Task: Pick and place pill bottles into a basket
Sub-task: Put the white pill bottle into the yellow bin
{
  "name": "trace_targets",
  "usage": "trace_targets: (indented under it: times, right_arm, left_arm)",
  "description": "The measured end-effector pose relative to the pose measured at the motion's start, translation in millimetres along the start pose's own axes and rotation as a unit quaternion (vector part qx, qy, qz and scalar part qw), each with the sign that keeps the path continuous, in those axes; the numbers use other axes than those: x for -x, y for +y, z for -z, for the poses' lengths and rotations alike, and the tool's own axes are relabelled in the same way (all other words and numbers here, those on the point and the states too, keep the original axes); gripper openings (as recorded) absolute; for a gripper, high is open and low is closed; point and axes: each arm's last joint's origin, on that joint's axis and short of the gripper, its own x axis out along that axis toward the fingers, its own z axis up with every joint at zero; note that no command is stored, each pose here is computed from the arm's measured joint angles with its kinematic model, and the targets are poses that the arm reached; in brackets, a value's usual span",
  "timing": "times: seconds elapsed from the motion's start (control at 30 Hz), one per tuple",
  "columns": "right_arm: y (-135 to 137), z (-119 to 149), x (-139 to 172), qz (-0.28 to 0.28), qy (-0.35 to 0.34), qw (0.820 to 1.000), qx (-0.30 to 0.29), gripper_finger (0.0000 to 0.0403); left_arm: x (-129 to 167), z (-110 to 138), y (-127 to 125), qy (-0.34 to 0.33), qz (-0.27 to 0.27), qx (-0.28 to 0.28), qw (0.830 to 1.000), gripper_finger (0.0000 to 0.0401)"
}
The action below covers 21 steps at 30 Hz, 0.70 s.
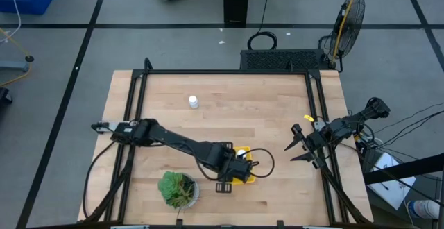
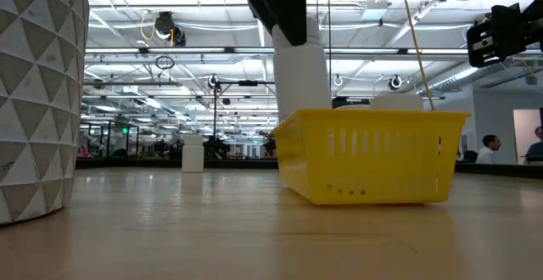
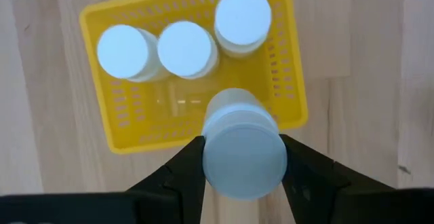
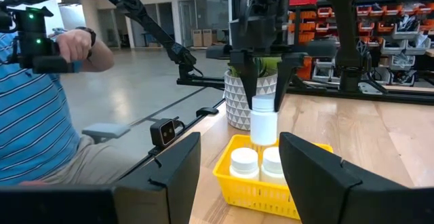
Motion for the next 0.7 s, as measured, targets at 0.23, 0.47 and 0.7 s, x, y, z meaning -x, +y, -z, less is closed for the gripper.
trace_targets:
  times: [0.23, 0.47, 0.7]
  right_arm:
    - [0.0, 0.1, 0.0, 0.000, 0.000, 1.000, 0.000, 0.0194]
    - [0.0, 0.0, 0.0, 0.000, 0.000, 1.000, 0.000, 0.0194]
    - [0.0, 0.1, 0.0, 0.000, 0.000, 1.000, 0.000, 0.0194]
  left_arm:
    - [-0.5, -3.0, 8.3, -0.002, 0.004, 0.014, 1.000, 0.0165]
    - [-0.4, -6.3, 8.8, -0.015, 0.016, 0.016, 1.000, 0.0165]
    - [0.0, -5.5, 6.0, -0.015, 0.017, 0.013, 1.000, 0.0165]
